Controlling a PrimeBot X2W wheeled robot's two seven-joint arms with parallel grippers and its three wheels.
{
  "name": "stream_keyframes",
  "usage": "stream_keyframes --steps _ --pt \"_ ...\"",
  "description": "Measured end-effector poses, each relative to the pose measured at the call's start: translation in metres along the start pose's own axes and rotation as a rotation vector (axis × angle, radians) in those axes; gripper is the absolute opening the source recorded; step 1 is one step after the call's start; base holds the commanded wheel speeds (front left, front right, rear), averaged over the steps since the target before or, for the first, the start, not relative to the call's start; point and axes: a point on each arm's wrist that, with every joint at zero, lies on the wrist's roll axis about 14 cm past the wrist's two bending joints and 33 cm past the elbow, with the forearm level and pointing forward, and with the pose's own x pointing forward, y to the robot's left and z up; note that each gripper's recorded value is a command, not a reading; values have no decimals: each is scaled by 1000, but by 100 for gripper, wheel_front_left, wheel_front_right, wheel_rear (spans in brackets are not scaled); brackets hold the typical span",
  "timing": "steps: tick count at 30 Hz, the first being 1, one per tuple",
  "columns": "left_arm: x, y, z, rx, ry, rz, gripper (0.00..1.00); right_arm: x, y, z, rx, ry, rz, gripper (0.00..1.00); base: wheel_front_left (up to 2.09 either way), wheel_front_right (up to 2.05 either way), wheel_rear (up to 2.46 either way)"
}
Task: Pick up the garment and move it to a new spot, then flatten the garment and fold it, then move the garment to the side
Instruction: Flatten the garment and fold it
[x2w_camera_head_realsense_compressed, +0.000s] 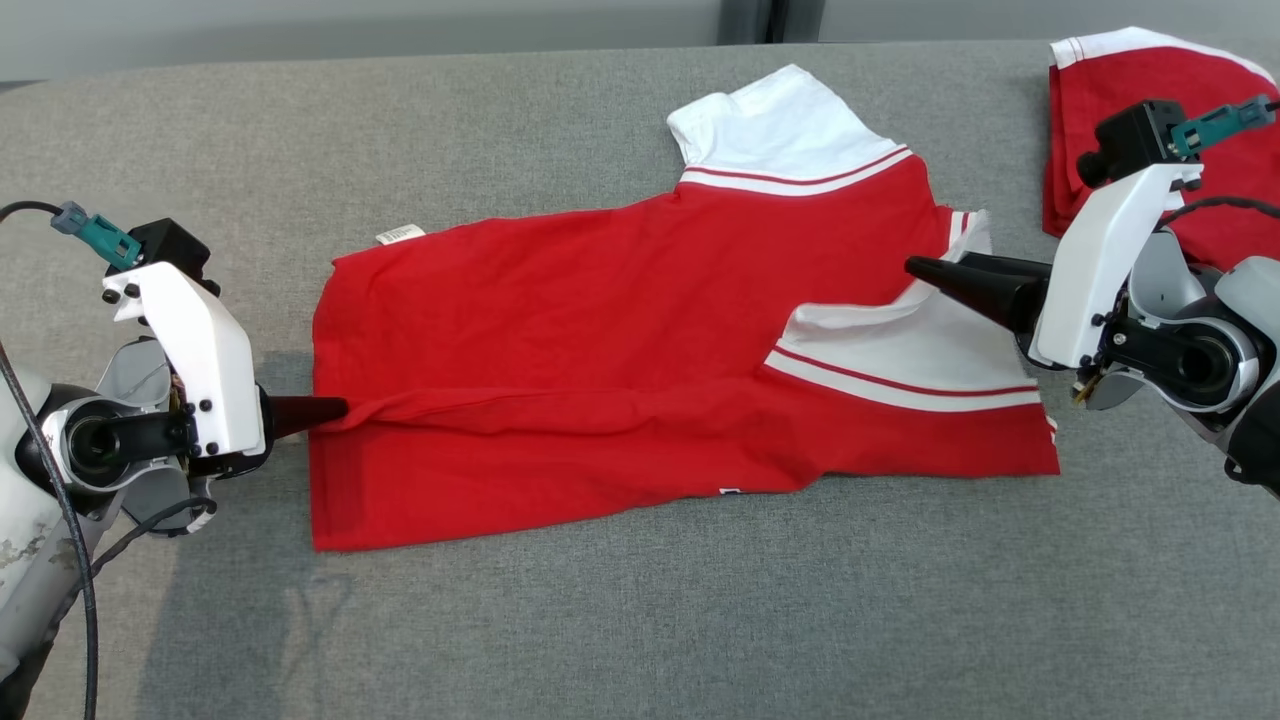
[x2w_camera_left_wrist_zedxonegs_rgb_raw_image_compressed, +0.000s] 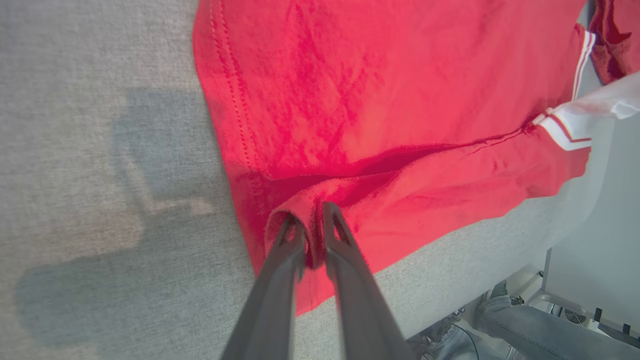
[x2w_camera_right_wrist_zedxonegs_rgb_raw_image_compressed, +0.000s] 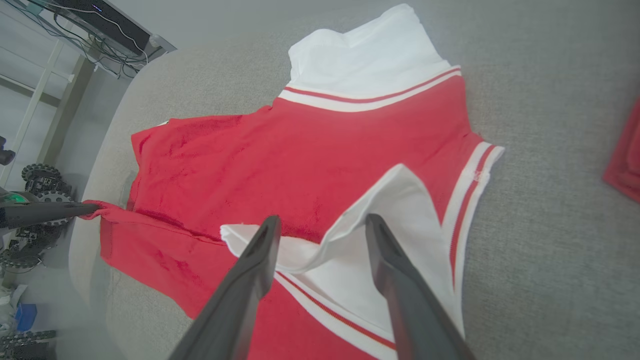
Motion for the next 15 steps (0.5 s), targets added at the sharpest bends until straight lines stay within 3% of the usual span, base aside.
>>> stream_keyframes --steps 9,15 --pt "-19 -3 14 41 -111 7 100 -14 21 28 -13 -193 41 100 0 0 0" --pt "-48 -8 38 134 -327 8 100 -36 26 36 -61 -326 43 100 0 0 0"
